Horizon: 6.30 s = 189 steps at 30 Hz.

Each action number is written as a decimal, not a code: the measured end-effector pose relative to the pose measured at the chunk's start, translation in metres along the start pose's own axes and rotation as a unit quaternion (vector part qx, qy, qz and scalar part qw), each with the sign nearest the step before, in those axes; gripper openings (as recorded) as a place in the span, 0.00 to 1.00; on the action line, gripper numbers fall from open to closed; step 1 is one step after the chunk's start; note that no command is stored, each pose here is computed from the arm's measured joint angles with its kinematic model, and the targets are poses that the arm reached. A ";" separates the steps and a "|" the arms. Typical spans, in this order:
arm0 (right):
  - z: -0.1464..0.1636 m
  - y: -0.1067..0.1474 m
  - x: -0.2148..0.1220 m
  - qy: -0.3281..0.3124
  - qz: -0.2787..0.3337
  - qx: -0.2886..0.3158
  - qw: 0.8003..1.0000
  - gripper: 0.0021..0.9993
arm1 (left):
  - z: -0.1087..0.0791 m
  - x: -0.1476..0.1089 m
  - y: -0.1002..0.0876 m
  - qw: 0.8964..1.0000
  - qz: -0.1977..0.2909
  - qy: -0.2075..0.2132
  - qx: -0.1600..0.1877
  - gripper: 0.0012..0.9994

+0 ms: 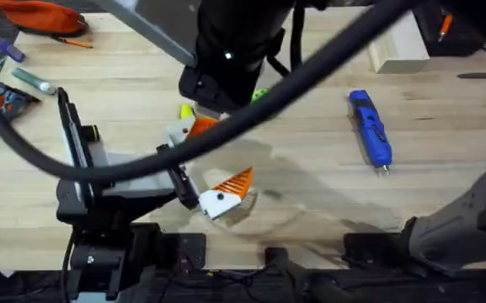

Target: Pick up the gripper from the table and insert it into the empty holder that is missing its gripper. Then pick up a screw, insert it into the mounting hole, and use the screwdriver to tighten it. Finally, clean up the table by picking up the vegetable and placing it into the bucket.

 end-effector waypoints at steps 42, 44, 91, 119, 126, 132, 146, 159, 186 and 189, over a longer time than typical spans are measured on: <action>0.030 -0.037 0.025 -0.034 -0.023 -0.062 0.997 0.00 | 0.000 0.000 0.000 1.000 0.000 0.000 0.000 0.99; 0.030 -0.037 0.026 -0.034 -0.022 -0.062 0.997 0.00 | 0.000 0.000 0.000 1.000 0.000 0.000 0.000 0.99; 0.030 -0.037 0.038 -0.038 -0.008 -0.060 0.997 0.00 | 0.000 0.000 0.000 1.000 0.000 0.000 0.000 0.99; 0.032 -0.038 0.038 -0.045 -0.011 -0.059 0.997 0.00 | 0.000 0.000 0.000 1.000 0.000 0.000 0.000 0.99; 0.031 -0.038 0.038 -0.039 -0.010 -0.060 0.997 0.00 | 0.000 0.000 0.000 1.000 0.000 0.000 0.000 0.99; 0.031 -0.038 0.038 -0.039 -0.010 -0.060 0.997 0.00 | 0.000 0.000 0.000 1.000 0.000 0.000 0.000 0.99; 0.033 -0.038 0.059 -0.046 0.011 -0.061 0.997 0.00 | 0.000 0.000 0.000 1.000 0.000 0.000 -0.003 0.99; 0.033 -0.038 0.060 -0.046 0.013 -0.061 0.997 0.00 | 0.000 0.000 0.000 1.000 0.000 0.000 -0.003 0.99; 0.035 -0.038 0.067 -0.049 0.022 -0.062 0.997 0.00 | 0.000 0.000 0.000 1.000 0.000 0.000 -0.005 0.99; 0.036 -0.038 0.067 -0.050 0.021 -0.063 0.996 0.00 | 0.000 0.000 0.000 1.000 0.001 0.000 -0.008 0.99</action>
Point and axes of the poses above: each hand's point on the last joint's axis, 136 mm out from that joint toward the fingers, its own x axis out along the fingers, its own z axis along the line the jaws close on, y = z × x, the point moved 2 cm from there along -x, back along the fingers, and after that the axes turned 2 degrees about -x, right-handed, at the moved point
